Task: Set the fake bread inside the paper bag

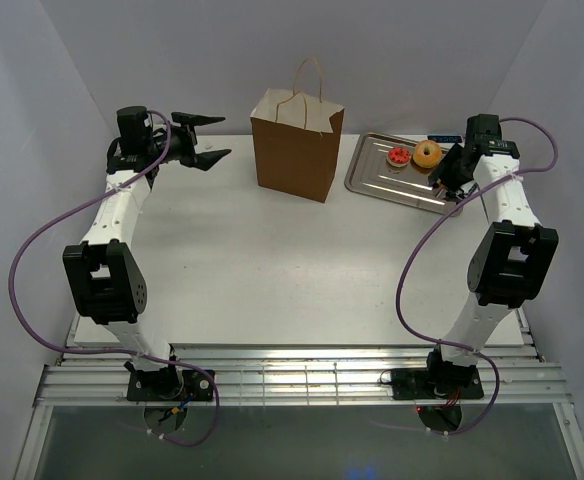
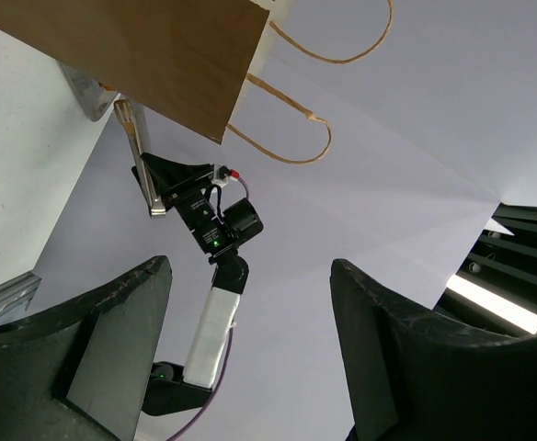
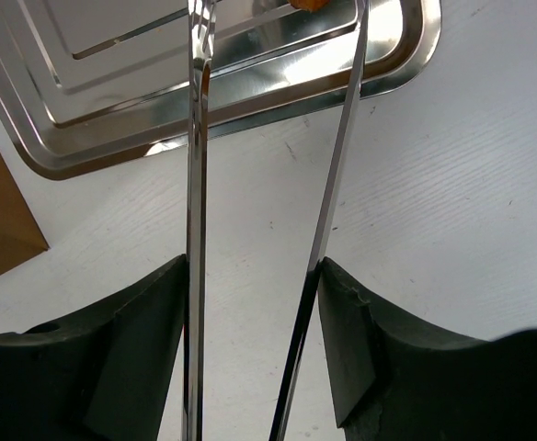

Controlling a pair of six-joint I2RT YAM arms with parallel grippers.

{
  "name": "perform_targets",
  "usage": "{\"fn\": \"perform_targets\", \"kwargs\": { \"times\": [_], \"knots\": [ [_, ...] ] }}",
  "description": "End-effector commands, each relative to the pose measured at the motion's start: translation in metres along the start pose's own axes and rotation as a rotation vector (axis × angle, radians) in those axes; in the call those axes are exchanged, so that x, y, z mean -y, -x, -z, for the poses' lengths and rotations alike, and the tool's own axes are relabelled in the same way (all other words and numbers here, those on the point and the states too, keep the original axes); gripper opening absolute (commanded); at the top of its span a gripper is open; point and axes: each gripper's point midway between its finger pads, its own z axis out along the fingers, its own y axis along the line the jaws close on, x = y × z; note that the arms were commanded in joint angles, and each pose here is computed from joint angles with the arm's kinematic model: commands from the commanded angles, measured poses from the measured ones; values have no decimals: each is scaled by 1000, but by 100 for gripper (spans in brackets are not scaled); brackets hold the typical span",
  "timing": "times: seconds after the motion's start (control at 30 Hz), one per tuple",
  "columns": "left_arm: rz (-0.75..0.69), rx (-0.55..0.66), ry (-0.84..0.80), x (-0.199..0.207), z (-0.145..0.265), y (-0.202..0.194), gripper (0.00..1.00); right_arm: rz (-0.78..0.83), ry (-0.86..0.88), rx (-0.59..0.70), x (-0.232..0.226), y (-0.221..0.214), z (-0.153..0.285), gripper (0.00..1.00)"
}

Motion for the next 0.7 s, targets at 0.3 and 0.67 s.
{"fn": "perform_targets", "kwargs": {
  "times": [0.3, 0.67],
  "knots": [
    [-51, -15, -59, 20, 18, -17, 80, -3, 1, 85, -5, 29, 6, 63],
    [-54, -13, -63, 23, 16, -13, 79, -16, -20, 88, 1, 37, -3, 62]
  ]
}}
